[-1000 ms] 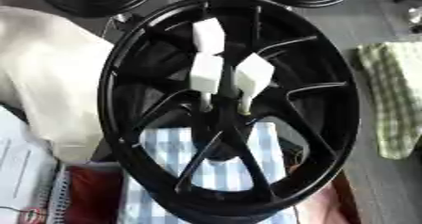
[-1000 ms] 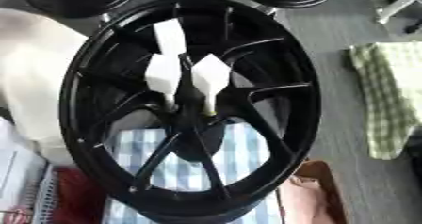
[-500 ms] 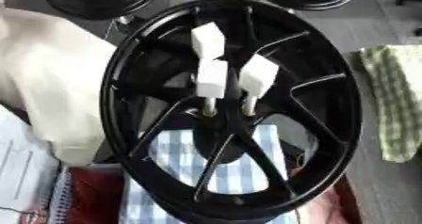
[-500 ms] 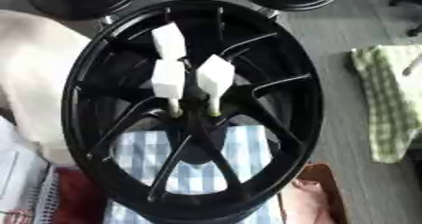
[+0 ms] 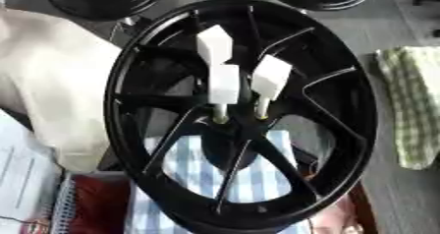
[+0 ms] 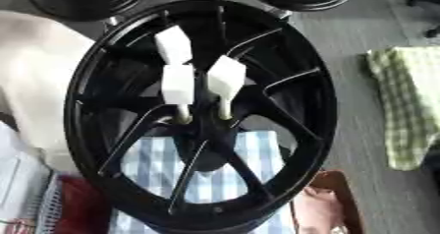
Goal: Pull the pin out of the wheel hub.
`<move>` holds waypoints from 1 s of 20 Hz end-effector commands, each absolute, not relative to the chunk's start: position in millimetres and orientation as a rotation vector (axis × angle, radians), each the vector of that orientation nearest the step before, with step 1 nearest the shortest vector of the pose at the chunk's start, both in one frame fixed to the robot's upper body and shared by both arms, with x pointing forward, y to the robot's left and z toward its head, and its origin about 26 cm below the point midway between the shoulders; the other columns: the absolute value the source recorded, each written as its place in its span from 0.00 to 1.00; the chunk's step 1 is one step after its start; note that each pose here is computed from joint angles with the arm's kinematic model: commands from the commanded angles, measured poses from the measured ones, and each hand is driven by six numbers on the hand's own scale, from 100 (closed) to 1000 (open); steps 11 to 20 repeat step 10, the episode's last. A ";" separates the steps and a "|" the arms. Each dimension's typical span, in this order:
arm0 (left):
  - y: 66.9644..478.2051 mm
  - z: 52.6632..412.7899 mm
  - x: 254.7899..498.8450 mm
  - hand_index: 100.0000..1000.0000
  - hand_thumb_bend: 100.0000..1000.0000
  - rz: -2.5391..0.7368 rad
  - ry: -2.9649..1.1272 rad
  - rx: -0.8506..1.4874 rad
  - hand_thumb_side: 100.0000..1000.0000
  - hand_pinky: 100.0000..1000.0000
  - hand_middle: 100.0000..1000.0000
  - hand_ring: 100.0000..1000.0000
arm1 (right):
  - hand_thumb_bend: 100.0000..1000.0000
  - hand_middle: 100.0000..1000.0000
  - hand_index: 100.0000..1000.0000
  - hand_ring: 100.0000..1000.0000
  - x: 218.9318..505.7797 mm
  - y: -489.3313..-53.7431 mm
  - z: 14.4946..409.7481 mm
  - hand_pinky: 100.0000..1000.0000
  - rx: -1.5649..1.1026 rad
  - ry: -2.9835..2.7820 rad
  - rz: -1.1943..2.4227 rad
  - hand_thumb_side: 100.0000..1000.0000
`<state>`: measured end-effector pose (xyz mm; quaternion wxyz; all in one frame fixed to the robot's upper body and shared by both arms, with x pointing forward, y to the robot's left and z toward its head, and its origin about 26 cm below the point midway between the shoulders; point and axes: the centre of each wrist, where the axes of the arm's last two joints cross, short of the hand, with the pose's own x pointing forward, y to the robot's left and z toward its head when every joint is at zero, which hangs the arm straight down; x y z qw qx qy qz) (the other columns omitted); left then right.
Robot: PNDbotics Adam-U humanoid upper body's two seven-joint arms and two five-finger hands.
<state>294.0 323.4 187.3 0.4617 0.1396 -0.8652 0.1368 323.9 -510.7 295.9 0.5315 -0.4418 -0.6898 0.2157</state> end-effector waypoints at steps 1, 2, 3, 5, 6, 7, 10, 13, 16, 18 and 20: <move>324.6 197.6 291.7 0.76 0.22 0.323 -2.164 0.354 0.68 0.74 0.62 0.71 | 0.11 0.60 0.66 0.67 321.5 -492.5 322.6 0.82 -1.063 -1.770 0.494 0.35; 324.5 197.7 291.7 0.76 0.22 0.322 -2.165 0.353 0.68 0.74 0.62 0.71 | 0.10 0.59 0.65 0.66 322.2 -485.9 325.6 0.81 -1.050 -1.802 0.489 0.35; 324.3 197.8 291.8 0.76 0.22 0.322 -2.165 0.352 0.68 0.74 0.62 0.71 | 0.10 0.59 0.64 0.65 322.8 -477.6 329.0 0.81 -1.031 -1.839 0.491 0.34; 323.8 198.0 292.0 0.76 0.22 0.321 -2.166 0.349 0.68 0.74 0.62 0.71 | 0.10 0.58 0.64 0.65 323.4 -461.4 334.5 0.81 -0.992 -1.893 0.513 0.34; 323.5 198.1 292.1 0.76 0.22 0.321 -2.167 0.347 0.68 0.74 0.62 0.71 | 0.10 0.58 0.64 0.65 323.5 -455.1 336.6 0.81 -0.976 -1.908 0.528 0.35; 323.2 198.1 292.3 0.76 0.22 0.320 -2.166 0.345 0.68 0.74 0.62 0.71 | 0.10 0.58 0.64 0.65 323.4 -449.6 338.5 0.81 -0.967 -1.917 0.543 0.35; 322.9 198.0 292.4 0.76 0.22 0.318 -2.166 0.343 0.68 0.74 0.62 0.71 | 0.10 0.58 0.64 0.65 323.3 -436.9 343.5 0.81 -0.946 -1.940 0.574 0.34; 322.9 198.0 292.4 0.76 0.22 0.318 -2.166 0.343 0.68 0.74 0.62 0.71 | 0.10 0.58 0.64 0.65 323.3 -436.9 343.5 0.81 -0.946 -1.940 0.574 0.34; 322.9 198.0 292.4 0.76 0.22 0.318 -2.166 0.343 0.68 0.74 0.62 0.71 | 0.10 0.58 0.64 0.65 323.3 -436.9 343.5 0.81 -0.946 -1.940 0.574 0.34; 322.9 198.0 292.4 0.76 0.22 0.318 -2.166 0.343 0.68 0.74 0.62 0.71 | 0.10 0.58 0.64 0.65 323.3 -436.9 343.5 0.81 -0.946 -1.940 0.574 0.34; 322.9 198.0 292.4 0.76 0.22 0.318 -2.166 0.343 0.68 0.74 0.62 0.71 | 0.10 0.58 0.64 0.65 323.3 -436.9 343.5 0.81 -0.946 -1.940 0.574 0.34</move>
